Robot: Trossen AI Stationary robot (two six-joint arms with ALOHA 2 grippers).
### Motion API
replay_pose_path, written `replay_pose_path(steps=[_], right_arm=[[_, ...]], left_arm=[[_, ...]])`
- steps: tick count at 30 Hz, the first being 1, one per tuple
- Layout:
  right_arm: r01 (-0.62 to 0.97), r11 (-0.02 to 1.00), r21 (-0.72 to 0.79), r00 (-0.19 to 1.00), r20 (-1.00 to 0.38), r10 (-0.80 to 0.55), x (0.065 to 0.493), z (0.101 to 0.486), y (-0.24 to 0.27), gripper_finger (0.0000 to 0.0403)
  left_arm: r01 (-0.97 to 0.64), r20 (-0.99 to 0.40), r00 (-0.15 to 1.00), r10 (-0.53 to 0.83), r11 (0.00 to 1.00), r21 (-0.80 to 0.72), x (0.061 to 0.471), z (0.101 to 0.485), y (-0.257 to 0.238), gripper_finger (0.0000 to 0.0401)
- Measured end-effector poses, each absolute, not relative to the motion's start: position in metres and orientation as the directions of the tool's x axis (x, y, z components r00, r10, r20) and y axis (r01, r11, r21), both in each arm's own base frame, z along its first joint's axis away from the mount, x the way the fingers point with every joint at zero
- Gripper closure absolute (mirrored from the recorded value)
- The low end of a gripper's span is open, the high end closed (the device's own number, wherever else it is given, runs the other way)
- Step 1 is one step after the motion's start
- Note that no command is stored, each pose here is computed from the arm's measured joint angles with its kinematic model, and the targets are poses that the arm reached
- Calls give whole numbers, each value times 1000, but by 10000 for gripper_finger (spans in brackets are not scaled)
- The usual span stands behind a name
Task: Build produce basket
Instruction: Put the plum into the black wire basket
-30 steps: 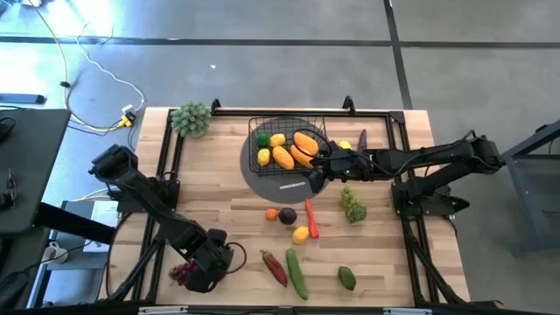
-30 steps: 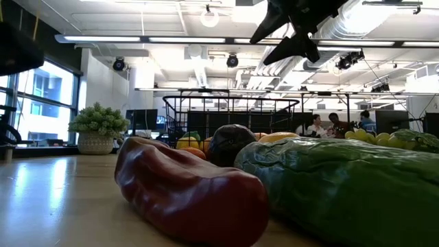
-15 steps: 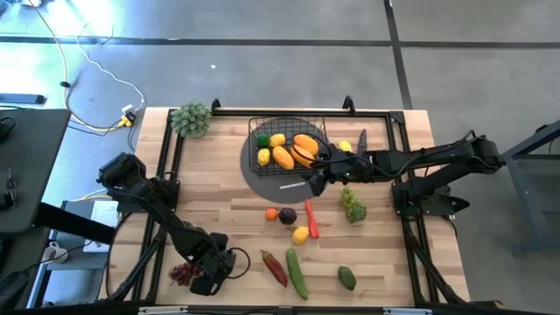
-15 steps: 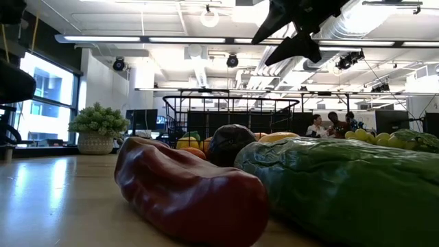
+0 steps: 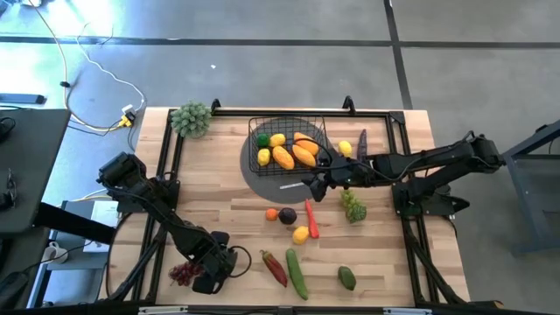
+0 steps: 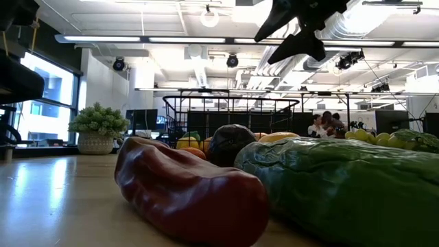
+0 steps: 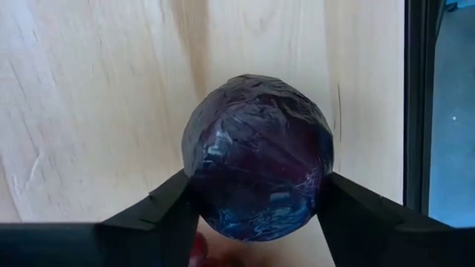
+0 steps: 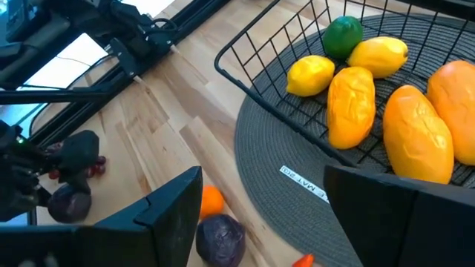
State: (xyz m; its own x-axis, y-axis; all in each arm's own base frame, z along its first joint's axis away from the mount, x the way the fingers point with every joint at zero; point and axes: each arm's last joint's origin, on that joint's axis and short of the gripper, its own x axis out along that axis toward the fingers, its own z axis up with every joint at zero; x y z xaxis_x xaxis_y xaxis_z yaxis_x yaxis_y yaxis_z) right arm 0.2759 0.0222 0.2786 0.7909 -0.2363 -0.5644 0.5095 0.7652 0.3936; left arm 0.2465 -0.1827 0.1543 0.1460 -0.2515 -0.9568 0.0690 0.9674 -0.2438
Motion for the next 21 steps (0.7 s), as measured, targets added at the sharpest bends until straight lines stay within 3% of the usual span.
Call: replay_pose_path(steps=[9,21], right_arm=[[512,762,397,790,-565,-236,276,279,22,141],[567,734,375,768,-563,-305,274,278,19,141]], left_arm=[[54,-954,167,-249,968,-244,251,164,-168,189],[7,-934,327,-145,989,-150,264,204,-103,191]])
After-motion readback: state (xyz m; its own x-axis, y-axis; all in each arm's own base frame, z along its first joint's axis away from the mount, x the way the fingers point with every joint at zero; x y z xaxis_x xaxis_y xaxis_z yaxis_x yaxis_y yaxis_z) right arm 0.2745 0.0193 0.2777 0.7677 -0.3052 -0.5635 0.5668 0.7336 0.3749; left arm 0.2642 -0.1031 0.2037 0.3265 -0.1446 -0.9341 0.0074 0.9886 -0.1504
